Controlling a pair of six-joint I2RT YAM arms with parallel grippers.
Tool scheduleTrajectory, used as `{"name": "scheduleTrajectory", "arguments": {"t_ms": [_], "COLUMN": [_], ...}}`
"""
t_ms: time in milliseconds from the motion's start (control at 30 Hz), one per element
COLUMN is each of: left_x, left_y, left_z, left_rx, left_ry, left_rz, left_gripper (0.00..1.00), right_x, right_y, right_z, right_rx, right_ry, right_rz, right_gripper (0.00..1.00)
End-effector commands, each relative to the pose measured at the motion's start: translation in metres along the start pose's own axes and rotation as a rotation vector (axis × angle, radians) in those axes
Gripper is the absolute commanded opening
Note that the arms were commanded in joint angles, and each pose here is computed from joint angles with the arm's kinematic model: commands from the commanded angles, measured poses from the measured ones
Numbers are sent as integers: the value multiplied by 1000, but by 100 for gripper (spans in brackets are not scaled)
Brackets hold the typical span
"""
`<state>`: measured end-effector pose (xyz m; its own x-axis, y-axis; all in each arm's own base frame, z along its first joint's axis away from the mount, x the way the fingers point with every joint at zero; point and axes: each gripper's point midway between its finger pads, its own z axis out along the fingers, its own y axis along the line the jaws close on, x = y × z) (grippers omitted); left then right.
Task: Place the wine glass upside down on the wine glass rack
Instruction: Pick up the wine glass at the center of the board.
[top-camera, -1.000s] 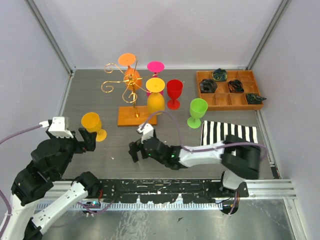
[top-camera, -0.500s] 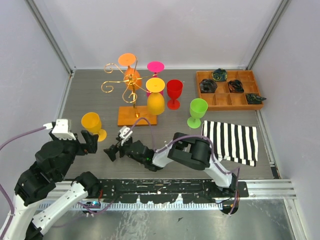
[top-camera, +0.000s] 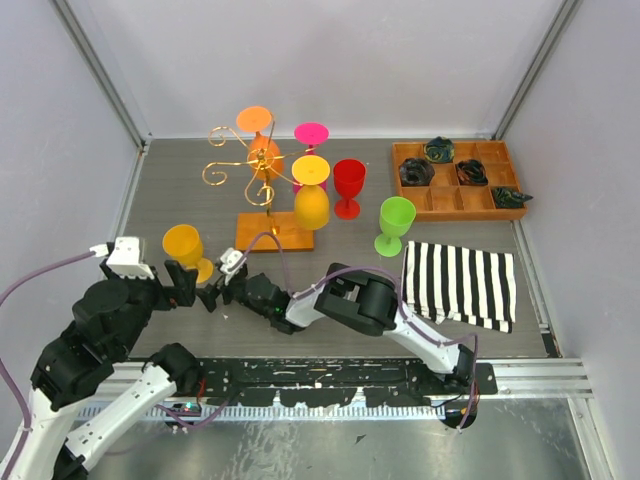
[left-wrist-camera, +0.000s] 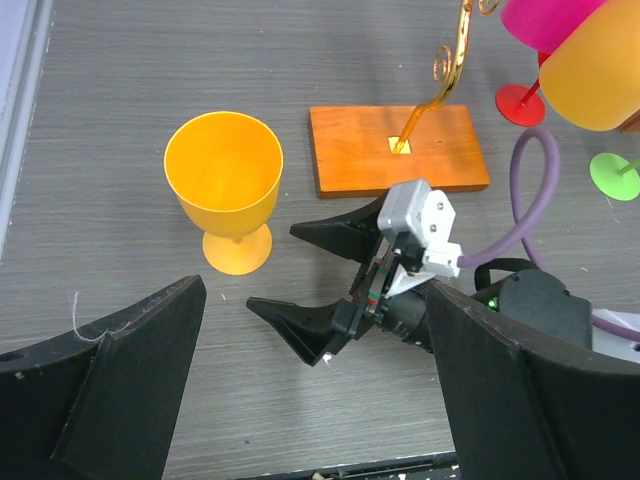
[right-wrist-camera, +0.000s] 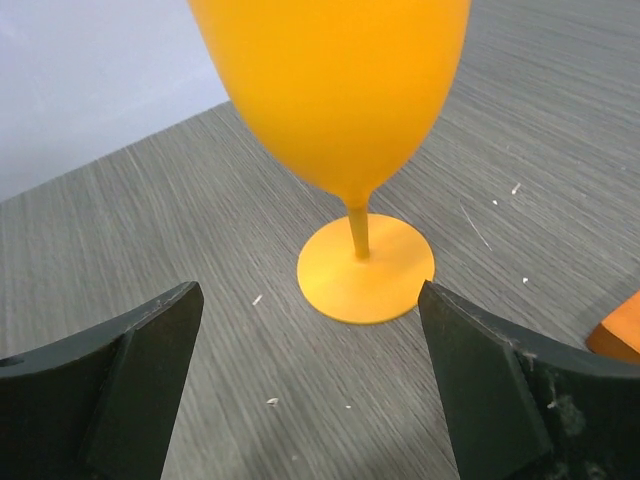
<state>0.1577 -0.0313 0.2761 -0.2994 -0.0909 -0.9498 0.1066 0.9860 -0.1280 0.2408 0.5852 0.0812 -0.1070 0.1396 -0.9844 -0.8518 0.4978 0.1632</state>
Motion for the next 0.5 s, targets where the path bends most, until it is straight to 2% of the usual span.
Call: {"name": "scheduleTrajectory", "arguments": {"t_ms": [0,467], "left_x": [4,5], "left_y": [-2,-1], "left_z": [5,7], "left_rx": [4,-4], "left_ry": [12,15], "left_rz": [15,19], "left_gripper": [98,98], "right_x": [-12,3], "right_y": [-6,-22], "right_z": [17,51], "right_rx": [-2,11], "right_ry": [-56,-61], "right_rz": [-17,-49], "right_gripper": [94,88]}}
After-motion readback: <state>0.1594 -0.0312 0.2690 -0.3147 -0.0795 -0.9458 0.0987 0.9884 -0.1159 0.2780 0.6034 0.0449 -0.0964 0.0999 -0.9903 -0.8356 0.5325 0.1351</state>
